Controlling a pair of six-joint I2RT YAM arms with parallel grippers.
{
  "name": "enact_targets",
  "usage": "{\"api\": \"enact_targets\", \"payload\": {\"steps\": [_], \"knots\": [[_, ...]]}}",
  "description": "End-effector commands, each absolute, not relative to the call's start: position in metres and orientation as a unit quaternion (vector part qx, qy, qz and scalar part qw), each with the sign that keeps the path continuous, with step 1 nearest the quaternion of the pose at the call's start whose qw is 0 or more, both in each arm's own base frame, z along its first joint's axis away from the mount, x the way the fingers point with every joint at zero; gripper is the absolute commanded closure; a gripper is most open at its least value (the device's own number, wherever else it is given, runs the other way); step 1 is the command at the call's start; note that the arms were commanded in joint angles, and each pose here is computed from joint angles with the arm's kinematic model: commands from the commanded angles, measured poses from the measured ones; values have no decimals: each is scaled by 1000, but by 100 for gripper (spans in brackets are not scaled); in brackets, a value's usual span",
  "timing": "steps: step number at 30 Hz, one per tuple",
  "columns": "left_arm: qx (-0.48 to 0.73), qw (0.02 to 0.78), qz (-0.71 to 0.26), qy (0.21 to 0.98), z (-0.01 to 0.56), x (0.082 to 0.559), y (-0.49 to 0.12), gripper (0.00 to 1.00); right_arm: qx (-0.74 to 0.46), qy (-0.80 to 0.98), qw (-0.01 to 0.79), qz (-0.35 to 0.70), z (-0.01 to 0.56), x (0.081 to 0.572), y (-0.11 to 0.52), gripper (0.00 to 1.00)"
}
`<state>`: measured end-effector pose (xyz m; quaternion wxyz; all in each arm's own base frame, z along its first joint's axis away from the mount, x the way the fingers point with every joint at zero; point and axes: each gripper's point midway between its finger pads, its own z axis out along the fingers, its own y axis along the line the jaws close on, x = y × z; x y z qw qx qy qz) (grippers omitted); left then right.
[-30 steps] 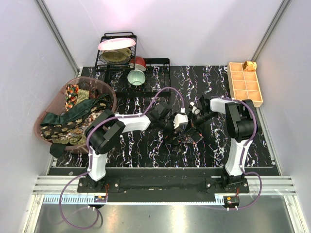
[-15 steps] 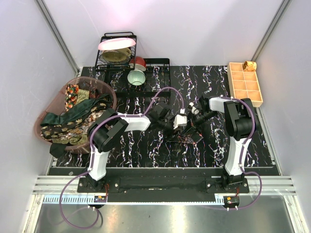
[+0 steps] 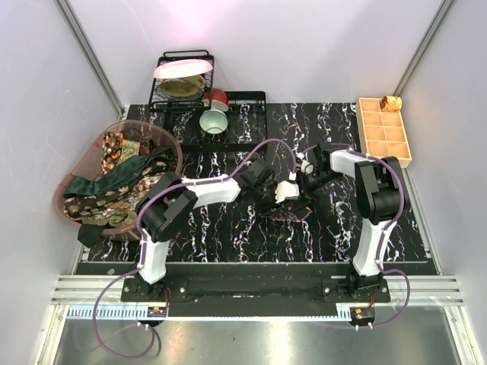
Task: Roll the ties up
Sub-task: Roll the tie at the center of the board.
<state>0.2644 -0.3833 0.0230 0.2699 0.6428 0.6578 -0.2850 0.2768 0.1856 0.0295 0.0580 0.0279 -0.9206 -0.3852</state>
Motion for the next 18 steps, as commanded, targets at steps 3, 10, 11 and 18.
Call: {"api": "enact_targets", "payload": {"steps": [3, 10, 11, 18], "knots": [[655, 163, -160, 721, -13, 259, -330, 65, 39, -905, -9, -423, 58, 291, 193, 45], [651, 159, -163, 724, -11, 260, -335, 64, 33, -894, 8, -447, 36, 285, 212, 49], [653, 158, -162, 723, -11, 260, -335, 64, 30, -893, 7, -448, 34, 287, 213, 50], [642, 152, -173, 731, -11, 258, -337, 58, 24, -896, 0, -443, 29, 287, 214, 100]]}}
